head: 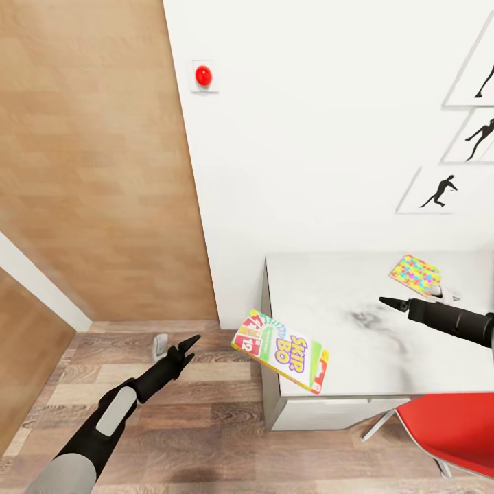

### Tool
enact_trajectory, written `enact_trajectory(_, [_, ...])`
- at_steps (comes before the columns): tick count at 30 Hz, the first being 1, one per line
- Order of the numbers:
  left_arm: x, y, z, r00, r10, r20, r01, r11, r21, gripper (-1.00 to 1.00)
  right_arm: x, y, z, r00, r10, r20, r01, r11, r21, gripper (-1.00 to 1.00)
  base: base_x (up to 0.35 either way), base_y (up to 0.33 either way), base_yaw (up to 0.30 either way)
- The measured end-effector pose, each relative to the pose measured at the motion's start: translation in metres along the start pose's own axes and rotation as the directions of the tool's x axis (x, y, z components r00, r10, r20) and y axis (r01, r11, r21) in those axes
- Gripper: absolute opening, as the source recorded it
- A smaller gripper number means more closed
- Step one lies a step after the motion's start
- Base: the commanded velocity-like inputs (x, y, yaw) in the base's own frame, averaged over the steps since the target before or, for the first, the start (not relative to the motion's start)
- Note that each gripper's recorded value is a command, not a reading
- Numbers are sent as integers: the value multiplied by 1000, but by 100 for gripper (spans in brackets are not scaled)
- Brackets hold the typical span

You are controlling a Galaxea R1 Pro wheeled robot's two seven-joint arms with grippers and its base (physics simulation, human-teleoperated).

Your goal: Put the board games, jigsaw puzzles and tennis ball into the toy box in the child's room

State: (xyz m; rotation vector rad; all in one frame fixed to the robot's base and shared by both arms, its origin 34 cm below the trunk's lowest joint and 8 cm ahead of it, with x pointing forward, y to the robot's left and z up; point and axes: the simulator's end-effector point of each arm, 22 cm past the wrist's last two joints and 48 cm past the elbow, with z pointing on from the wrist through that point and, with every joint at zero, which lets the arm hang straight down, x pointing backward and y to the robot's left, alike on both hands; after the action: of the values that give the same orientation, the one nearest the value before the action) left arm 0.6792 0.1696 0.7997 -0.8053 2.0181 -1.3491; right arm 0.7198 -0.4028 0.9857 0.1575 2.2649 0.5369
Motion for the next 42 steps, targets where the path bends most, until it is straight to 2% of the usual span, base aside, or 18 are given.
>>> enact_trajectory(5, [0,-4,3,1000,24,-12,-24,1000,7,100,-3,-4,-8,1000,-2,20,2,1000,13,100,0,0,0])
enact_trajectory(11, [1,-6,4,999,33,-18,-33,999,12,100,-4,-5,-11,1000,-1,30,1,1000,19,100,0,0,-46])
enact_trajectory(24, [5,-10,7,999,35,-24,-35,999,23,100,-4,-6,-13,999,0,35,-1,1000,21,100,0,0,-146])
enact_trajectory(42, [7,-11,9,999,35,-28,-34,999,28,100,-4,-6,-13,999,1,36,-1,1000,22,100,0,0,-30])
